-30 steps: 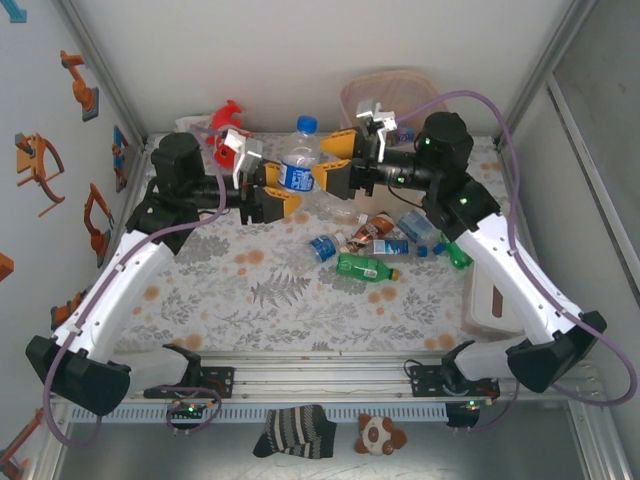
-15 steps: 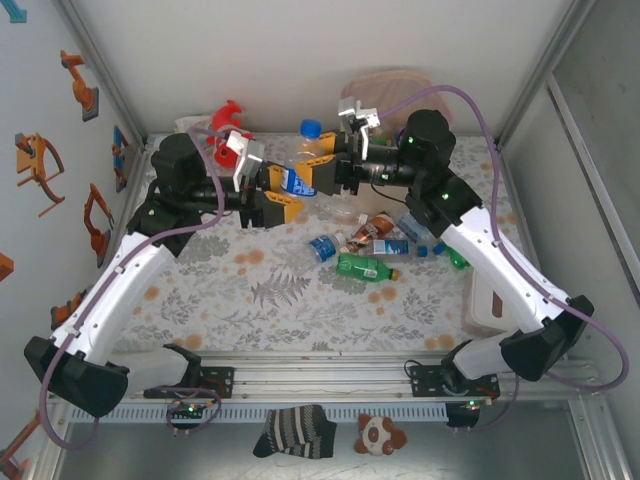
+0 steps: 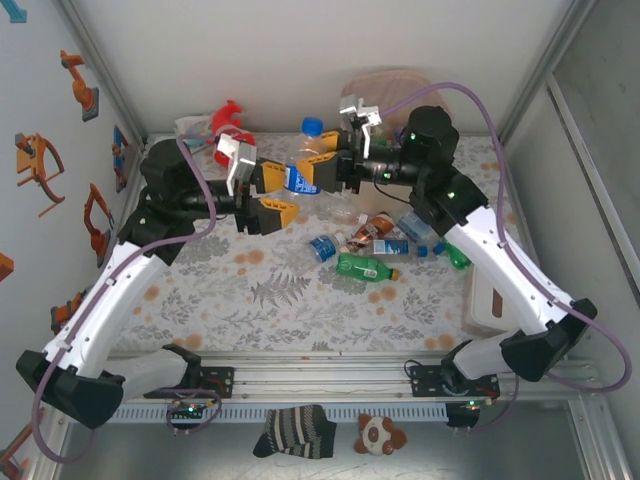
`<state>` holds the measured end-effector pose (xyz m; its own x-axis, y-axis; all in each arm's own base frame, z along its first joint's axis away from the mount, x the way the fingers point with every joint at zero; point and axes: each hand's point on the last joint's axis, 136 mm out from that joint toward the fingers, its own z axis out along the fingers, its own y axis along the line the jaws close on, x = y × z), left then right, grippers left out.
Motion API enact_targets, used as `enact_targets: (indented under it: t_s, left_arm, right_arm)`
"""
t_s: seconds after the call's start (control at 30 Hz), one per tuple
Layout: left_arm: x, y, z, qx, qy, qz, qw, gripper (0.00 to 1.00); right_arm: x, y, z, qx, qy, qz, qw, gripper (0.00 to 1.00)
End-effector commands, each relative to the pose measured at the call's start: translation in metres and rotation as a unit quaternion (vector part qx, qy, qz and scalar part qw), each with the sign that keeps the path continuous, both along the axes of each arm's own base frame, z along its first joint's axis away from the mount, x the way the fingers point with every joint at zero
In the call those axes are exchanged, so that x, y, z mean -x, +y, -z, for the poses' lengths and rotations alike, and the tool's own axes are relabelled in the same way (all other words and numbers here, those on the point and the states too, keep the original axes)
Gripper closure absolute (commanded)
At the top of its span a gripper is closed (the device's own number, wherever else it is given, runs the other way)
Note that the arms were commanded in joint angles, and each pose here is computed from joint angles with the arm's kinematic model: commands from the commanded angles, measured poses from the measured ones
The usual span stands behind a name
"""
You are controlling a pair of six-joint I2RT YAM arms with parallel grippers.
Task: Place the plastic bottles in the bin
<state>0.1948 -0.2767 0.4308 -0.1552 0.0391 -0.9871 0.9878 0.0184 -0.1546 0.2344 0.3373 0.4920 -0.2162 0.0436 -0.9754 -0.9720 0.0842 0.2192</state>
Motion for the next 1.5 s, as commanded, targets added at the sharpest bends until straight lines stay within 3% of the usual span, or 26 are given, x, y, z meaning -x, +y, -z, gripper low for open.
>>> enact_targets:
  t_s: [0.0, 0.13, 0.33, 0.5, 0.77, 1.0, 1.17, 1.33, 1.47]
  left_arm:
    - [-0.008, 0.003, 0.009, -0.011, -0.010, -0.033, 0.999, 0.23]
    - [-0.020, 0.005, 0.023, -0.026, -0.002, -0.065, 0.998, 0.22]
    - [-0.028, 0.005, 0.039, -0.047, 0.021, -0.080, 0.995, 0.22]
    - [-0.027, 0.008, 0.042, -0.054, 0.022, -0.088, 0.994, 0.22]
    - [-0.024, 0.012, 0.041, -0.061, 0.019, -0.093, 0.994, 0.22]
    - [-0.027, 0.014, 0.042, -0.069, 0.030, -0.106, 0.991, 0.22]
    - [-0.026, 0.015, 0.043, -0.068, 0.035, -0.110, 0.991, 0.22]
    - [-0.026, 0.017, 0.043, -0.067, 0.035, -0.114, 0.991, 0.23]
    - [-0.026, 0.017, 0.047, -0.070, 0.040, -0.116, 0.990, 0.23]
  right_arm:
    - [0.006, -0.012, -0.016, 0.014, -0.045, 0.029, 0.998, 0.53]
    - [-0.014, -0.020, -0.008, 0.052, -0.065, 0.082, 0.993, 0.53]
    - [-0.077, -0.052, -0.001, 0.115, -0.076, 0.215, 0.967, 0.52]
    - [-0.151, -0.099, 0.005, 0.147, -0.051, 0.347, 0.925, 0.52]
    - [-0.241, -0.164, 0.030, 0.204, -0.045, 0.492, 0.845, 0.52]
    - [-0.301, -0.192, 0.076, 0.293, -0.054, 0.538, 0.788, 0.53]
    - [-0.335, -0.202, 0.121, 0.350, -0.039, 0.546, 0.760, 0.53]
    - [-0.356, -0.209, 0.170, 0.391, -0.014, 0.534, 0.749, 0.53]
    - [-0.360, -0.202, 0.207, 0.408, 0.018, 0.494, 0.768, 0.53]
